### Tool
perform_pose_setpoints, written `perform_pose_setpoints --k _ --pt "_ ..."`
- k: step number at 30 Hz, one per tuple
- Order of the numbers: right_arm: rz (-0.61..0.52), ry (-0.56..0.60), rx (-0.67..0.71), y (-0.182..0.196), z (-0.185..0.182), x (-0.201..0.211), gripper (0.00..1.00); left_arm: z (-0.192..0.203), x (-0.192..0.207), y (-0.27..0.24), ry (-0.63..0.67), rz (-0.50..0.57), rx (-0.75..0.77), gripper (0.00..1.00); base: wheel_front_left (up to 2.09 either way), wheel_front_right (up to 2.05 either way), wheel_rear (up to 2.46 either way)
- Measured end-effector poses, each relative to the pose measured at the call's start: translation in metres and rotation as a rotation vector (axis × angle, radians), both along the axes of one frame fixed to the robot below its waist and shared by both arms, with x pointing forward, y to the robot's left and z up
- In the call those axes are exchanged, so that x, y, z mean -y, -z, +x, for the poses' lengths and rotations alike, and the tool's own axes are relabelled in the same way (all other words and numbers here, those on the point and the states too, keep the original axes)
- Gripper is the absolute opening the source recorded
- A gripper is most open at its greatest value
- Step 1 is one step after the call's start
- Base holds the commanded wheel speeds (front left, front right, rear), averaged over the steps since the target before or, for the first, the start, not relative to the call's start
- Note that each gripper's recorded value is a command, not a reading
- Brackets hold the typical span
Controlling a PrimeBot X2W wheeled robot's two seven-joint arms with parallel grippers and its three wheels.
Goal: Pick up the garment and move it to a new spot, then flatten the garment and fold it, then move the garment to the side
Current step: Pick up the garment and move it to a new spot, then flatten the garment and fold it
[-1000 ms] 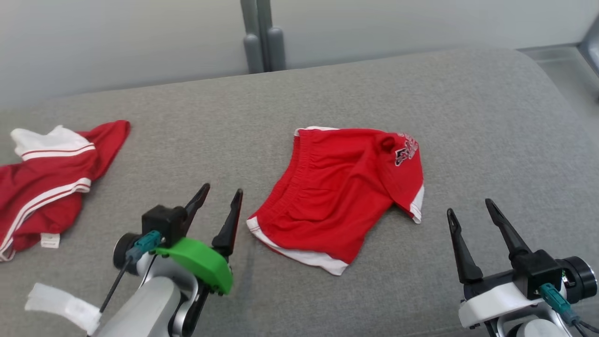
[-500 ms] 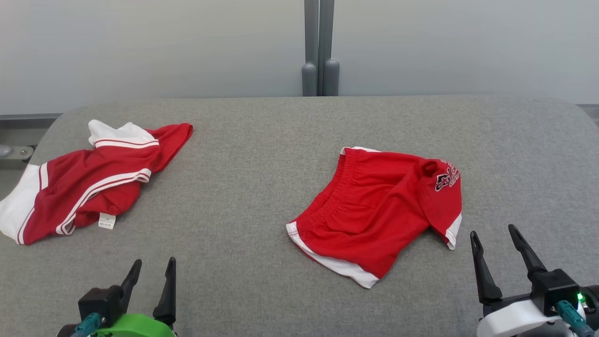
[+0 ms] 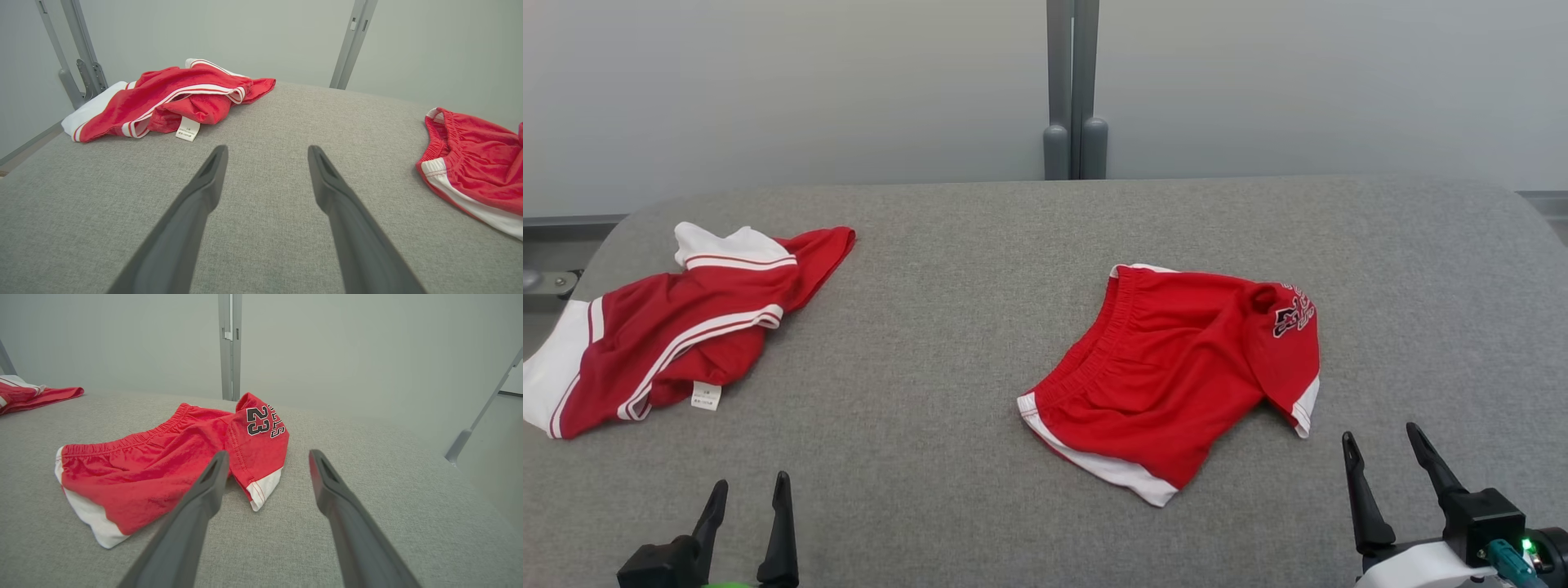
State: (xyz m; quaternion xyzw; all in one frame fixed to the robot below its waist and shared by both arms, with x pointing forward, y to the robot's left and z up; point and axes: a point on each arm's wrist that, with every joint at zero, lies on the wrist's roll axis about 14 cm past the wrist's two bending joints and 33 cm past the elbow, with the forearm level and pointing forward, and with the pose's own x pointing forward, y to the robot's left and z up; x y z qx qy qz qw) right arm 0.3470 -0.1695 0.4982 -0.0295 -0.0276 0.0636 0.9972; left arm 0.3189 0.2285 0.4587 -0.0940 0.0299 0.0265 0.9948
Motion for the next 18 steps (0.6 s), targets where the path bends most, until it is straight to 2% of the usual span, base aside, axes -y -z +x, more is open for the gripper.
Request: perform_pose_setpoints --k 18 --pt "0.015 0.003 -0.024 0.008 -0.002 -0.001 1.00 0.009 0.014 0.001 0.049 -0.001 -0.006 1.00 0.00 0.00 0.00"
